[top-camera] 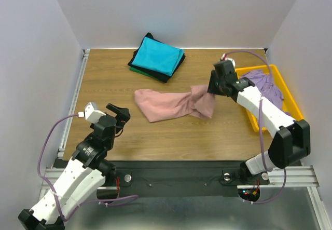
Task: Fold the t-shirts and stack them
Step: Move the tshirt to the center of the board, then flatten the tshirt out
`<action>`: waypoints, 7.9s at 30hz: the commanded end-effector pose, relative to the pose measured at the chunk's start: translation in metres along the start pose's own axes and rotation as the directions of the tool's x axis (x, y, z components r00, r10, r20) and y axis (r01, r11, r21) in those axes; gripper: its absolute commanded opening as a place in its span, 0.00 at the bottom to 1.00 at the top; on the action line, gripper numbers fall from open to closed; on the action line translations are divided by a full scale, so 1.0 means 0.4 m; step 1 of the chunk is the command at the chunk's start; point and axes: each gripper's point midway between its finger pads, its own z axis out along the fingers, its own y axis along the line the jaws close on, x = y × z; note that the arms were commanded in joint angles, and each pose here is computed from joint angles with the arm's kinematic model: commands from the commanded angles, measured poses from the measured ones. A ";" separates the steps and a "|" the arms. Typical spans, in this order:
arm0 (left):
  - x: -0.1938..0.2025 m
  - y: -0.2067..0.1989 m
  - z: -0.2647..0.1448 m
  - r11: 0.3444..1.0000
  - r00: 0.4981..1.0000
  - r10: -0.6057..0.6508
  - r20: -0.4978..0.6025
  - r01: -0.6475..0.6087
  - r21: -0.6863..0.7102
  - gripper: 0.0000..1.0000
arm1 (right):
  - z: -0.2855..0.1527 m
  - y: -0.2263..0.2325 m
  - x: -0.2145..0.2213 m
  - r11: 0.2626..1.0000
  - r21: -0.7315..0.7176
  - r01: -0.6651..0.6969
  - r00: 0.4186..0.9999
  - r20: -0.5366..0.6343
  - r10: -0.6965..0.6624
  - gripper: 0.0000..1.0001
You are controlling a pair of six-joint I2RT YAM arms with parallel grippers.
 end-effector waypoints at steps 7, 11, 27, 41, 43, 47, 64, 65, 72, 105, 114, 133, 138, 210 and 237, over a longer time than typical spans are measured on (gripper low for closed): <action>0.106 0.043 0.078 0.988 0.985 0.129 -0.113 -0.138 -0.074 0.98 | -0.024 -0.179 0.066 0.971 0.230 -0.071 0.995 0.080 0.054 1.00; 0.115 -0.007 0.128 0.984 0.977 0.165 -0.133 -0.172 -0.040 0.98 | -0.041 -0.178 0.116 0.982 0.184 -0.050 0.998 0.043 0.043 1.00; 0.191 -0.186 0.403 0.957 0.919 0.289 -0.270 -0.289 0.040 0.91 | -0.020 -0.043 0.155 0.997 0.076 0.028 1.000 0.005 -0.029 1.00; 0.275 -0.155 0.540 0.927 0.854 0.341 -0.392 -0.374 -0.009 0.42 | 0.126 -0.099 0.158 0.945 0.326 -0.020 0.999 0.040 0.007 0.67; 0.270 -0.157 0.533 0.928 0.856 0.342 -0.388 -0.373 -0.006 0.26 | 0.134 -0.107 0.157 0.936 0.351 -0.024 0.999 0.050 0.007 0.48; 0.190 -0.186 0.496 0.930 0.888 0.343 -0.307 -0.367 -0.022 0.00 | 0.107 -0.109 0.116 0.934 0.355 -0.047 0.994 0.106 0.010 0.10; -0.164 -0.414 0.060 0.915 0.978 0.199 0.057 -0.206 0.346 0.00 | -0.432 -0.006 -0.196 0.992 -0.121 0.019 0.876 0.481 0.041 0.01; -0.182 -0.422 0.028 0.908 0.980 0.187 0.071 -0.200 0.367 0.00 | -0.466 -0.007 -0.207 0.989 -0.149 0.009 0.863 0.501 0.068 0.00; -0.354 -0.482 -0.267 0.791 0.975 0.022 0.219 -0.151 0.593 0.00 | -0.771 0.073 -0.259 0.867 -0.475 0.150 0.786 0.589 0.186 0.00; -0.082 -0.049 0.286 0.969 0.984 0.108 -0.140 -0.136 -0.207 0.98 | 0.024 -0.088 0.099 0.987 0.147 -0.064 0.998 0.018 0.062 1.00; 0.221 0.100 0.104 0.987 0.899 0.097 -0.427 -0.141 -0.072 0.98 | -0.083 -0.139 0.310 0.977 0.040 -0.208 0.974 -0.078 0.211 1.00; 0.333 0.151 0.112 0.954 0.848 0.151 -0.507 -0.260 -0.150 0.74 | -0.085 -0.197 0.476 0.950 0.091 -0.299 0.935 -0.173 0.311 1.00; 0.317 0.173 0.136 0.934 0.868 0.163 -0.469 -0.289 -0.211 0.72 | -0.086 -0.197 0.484 0.946 0.091 -0.310 0.929 -0.180 0.322 1.00; -0.230 -0.025 -0.088 0.977 0.939 -0.199 0.281 0.214 -0.023 0.00 | 0.052 -0.102 0.349 0.978 0.098 0.185 0.956 -0.249 -0.156 0.78; -0.374 -0.032 -0.202 0.932 0.835 -0.347 0.426 0.357 0.061 0.00 | -0.242 -0.165 0.015 0.970 0.184 -0.161 0.946 0.310 0.099 0.00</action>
